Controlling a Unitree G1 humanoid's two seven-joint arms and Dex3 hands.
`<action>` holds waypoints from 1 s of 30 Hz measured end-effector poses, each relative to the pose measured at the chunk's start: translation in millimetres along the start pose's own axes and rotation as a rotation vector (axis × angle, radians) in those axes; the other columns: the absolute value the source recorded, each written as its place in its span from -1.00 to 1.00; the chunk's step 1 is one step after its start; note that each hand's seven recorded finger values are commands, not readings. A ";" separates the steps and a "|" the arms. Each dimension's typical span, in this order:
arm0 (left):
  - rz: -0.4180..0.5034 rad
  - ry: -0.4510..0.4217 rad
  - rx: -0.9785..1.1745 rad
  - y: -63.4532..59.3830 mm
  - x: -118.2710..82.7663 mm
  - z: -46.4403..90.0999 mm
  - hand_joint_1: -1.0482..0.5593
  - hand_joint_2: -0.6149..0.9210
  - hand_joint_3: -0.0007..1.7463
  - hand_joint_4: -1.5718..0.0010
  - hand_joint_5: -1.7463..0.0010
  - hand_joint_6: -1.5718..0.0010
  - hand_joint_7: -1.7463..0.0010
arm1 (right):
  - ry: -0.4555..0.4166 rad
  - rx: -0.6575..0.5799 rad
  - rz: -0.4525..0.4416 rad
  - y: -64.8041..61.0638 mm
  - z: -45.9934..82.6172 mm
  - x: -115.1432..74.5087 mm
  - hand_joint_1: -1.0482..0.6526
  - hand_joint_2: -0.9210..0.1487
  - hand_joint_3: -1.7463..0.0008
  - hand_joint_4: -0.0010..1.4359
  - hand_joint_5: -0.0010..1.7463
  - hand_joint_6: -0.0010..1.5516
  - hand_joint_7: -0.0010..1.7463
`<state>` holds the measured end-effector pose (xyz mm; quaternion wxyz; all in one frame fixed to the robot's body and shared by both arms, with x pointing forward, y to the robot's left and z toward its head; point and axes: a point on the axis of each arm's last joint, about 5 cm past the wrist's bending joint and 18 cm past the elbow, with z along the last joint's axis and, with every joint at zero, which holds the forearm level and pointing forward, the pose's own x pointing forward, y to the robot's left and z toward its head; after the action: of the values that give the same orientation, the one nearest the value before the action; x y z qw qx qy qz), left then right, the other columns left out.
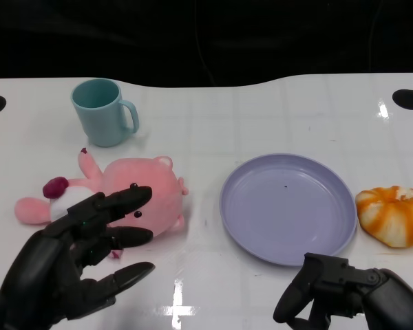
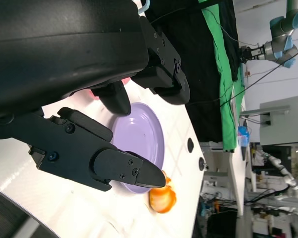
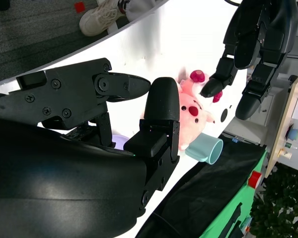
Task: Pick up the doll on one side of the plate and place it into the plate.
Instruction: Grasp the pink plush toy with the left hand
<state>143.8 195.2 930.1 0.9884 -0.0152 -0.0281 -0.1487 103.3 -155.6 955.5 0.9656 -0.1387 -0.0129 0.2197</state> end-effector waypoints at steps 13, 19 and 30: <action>0.042 0.001 0.528 14.4 9.4 22.1 -0.48 0.99 -0.97 1.00 0.48 0.69 0.96 | -0.001 -0.002 -0.009 1.2 2.8 0.5 -0.06 -1.00 0.61 -0.07 0.80 -0.23 0.47; 0.047 0.028 0.781 17.6 16.0 30.8 -0.47 1.00 -0.99 1.00 0.58 0.73 0.98 | -0.001 -0.002 -0.011 1.0 2.8 0.5 -0.06 -1.00 0.61 -0.07 0.80 -0.23 0.48; 0.020 0.120 1.115 22.4 37.6 39.9 -0.48 0.97 -1.00 0.98 0.54 0.71 0.99 | -0.002 -0.006 -0.013 0.8 3.1 0.9 -0.06 -1.00 0.61 -0.07 0.79 -0.23 0.47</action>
<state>184.3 207.1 971.6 0.8480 0.5179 -0.0460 -0.1027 103.6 -153.7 958.3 0.9665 -0.1412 -0.0155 0.2137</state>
